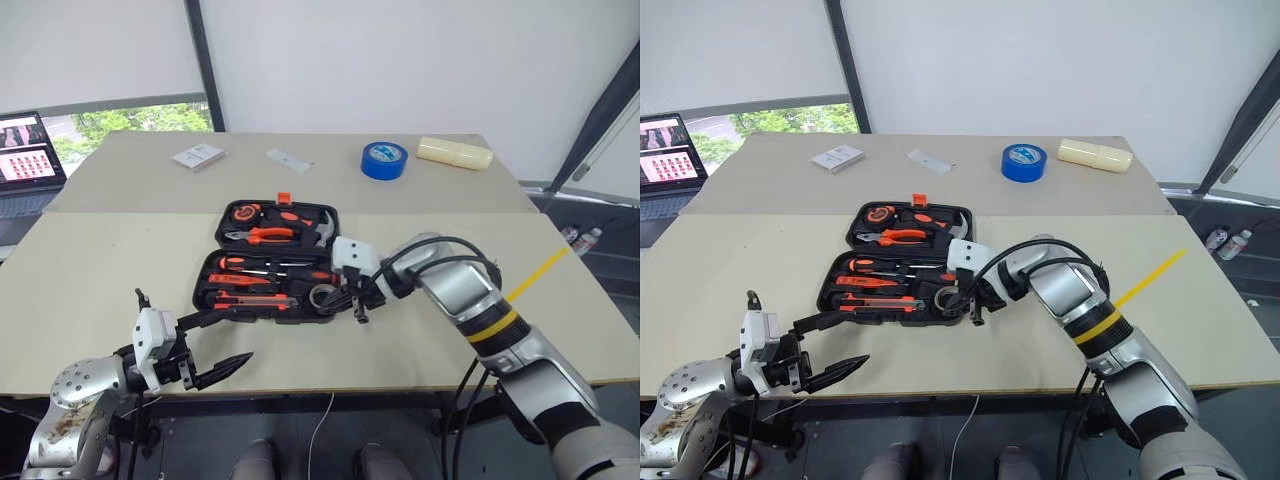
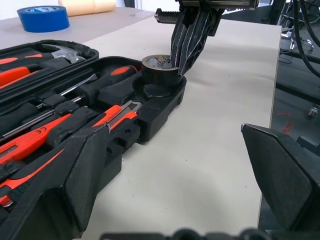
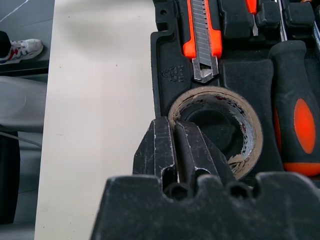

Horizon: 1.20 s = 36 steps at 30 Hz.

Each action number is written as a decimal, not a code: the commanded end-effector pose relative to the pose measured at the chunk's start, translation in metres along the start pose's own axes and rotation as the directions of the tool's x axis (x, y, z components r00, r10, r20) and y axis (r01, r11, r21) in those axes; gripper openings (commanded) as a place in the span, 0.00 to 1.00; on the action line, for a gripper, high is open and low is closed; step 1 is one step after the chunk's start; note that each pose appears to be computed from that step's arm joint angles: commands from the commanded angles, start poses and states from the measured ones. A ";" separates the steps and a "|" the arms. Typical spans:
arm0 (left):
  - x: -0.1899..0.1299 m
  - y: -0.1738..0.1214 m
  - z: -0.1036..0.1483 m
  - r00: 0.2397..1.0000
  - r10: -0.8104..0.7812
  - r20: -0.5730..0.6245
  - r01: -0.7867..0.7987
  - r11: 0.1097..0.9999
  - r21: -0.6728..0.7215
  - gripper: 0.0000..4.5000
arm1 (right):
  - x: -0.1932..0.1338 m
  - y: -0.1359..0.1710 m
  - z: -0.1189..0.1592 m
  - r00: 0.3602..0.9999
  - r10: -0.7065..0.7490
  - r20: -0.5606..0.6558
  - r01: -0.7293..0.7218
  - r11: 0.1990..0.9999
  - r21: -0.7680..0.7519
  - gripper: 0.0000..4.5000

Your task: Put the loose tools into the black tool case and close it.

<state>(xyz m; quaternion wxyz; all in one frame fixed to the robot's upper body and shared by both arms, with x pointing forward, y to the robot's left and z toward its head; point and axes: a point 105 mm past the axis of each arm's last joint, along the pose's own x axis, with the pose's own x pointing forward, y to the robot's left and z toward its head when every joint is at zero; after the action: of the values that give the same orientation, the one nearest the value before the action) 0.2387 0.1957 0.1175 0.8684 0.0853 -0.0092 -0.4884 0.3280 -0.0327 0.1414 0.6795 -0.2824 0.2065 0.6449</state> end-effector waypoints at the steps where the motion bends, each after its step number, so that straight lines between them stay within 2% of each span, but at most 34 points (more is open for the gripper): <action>1: 0.001 -0.002 0.007 1.000 -0.002 0.020 0.001 1.000 0.030 1.00 | 0.017 0.002 0.006 0.999 0.040 -0.023 -0.040 0.999 -0.009 0.01; 3: 0.002 -0.001 0.006 1.000 0.001 0.022 -0.001 1.000 0.030 1.00 | 0.022 0.003 0.014 0.998 0.059 -0.015 -0.059 0.998 -0.023 0.01; 12: 0.002 0.001 0.006 1.000 0.015 0.024 -0.016 0.999 0.033 1.00 | 0.023 0.000 0.013 0.997 0.057 -0.047 -0.061 0.993 -0.098 0.01; 17: 0.001 0.000 0.005 1.000 0.020 0.024 -0.021 0.999 0.032 1.00 | 0.011 -0.006 0.034 1.000 -0.010 0.028 0.015 0.983 -0.184 0.01; 20: 0.000 0.000 0.005 0.999 0.027 0.022 -0.028 0.999 0.032 1.00 | -0.005 -0.013 0.036 0.998 -0.045 0.037 0.051 0.980 -0.192 0.01; 25: -0.003 0.001 0.003 0.999 0.030 0.013 -0.030 0.999 0.029 1.00 | -0.011 -0.010 0.051 0.996 -0.025 0.082 0.040 0.982 -0.185 0.01; 30: -0.004 0.002 0.001 1.000 0.027 0.011 -0.027 0.999 0.033 1.00 | 0.008 -0.001 0.041 0.997 0.040 0.063 -0.031 0.990 -0.139 0.01; 36: -0.008 0.002 -0.001 1.000 0.025 0.004 -0.025 0.999 0.035 1.00 | 0.021 0.001 0.017 0.998 0.059 0.006 -0.058 0.996 -0.062 0.01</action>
<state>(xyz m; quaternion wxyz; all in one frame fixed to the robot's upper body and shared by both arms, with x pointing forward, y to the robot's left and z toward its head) 0.2374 0.1999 0.1101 0.8743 0.0793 -0.0059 -0.4789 0.3266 -0.0035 0.1414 0.6510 -0.2915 0.1854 0.6759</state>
